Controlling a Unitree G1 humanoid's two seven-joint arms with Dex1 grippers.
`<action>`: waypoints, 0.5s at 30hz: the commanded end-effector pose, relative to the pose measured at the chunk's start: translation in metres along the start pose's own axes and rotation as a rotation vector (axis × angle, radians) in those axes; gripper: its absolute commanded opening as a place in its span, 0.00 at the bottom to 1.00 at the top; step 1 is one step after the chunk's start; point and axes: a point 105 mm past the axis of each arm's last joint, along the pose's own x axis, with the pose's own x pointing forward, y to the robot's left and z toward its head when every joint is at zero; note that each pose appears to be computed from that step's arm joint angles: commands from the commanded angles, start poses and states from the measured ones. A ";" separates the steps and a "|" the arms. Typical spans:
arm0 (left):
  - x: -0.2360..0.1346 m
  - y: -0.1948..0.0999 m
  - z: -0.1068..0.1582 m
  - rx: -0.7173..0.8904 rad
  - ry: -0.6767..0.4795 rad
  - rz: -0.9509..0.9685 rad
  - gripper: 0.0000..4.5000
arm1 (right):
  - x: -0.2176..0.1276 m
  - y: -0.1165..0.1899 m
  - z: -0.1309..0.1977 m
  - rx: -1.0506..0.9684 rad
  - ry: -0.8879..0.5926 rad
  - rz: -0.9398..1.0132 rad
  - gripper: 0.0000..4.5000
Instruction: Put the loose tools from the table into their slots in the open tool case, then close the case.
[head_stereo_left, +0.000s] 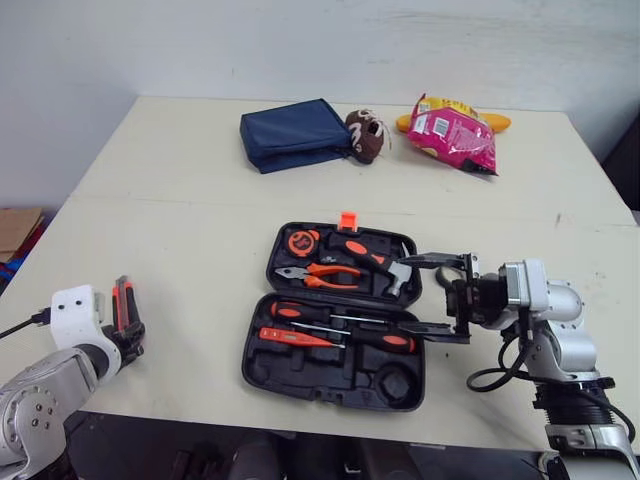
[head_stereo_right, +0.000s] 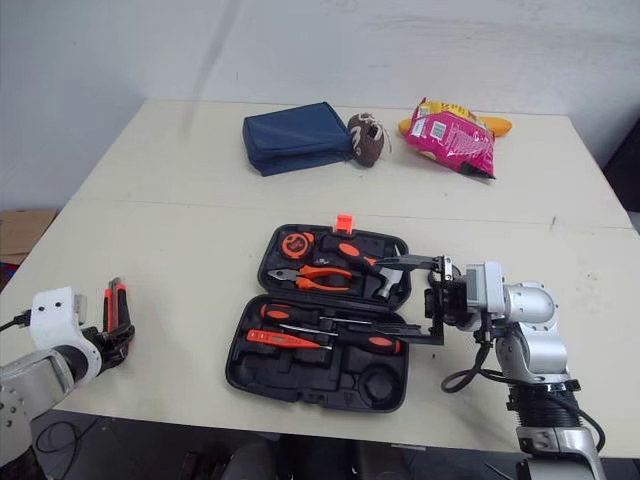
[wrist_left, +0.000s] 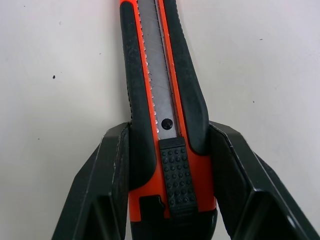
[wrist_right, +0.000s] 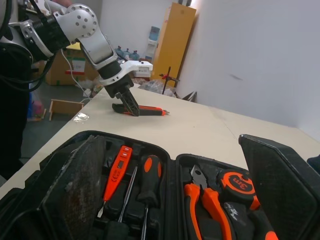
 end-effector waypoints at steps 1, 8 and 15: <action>-0.007 -0.002 0.016 0.068 -0.112 -0.060 0.34 | -0.004 0.000 0.007 -0.044 0.013 -0.007 1.00; -0.062 -0.066 0.055 0.586 -0.427 -0.558 0.34 | -0.036 0.007 0.004 -0.015 0.103 -0.022 1.00; -0.096 -0.127 0.028 1.158 -0.355 -1.137 0.34 | -0.051 0.026 0.003 0.036 0.152 -0.023 1.00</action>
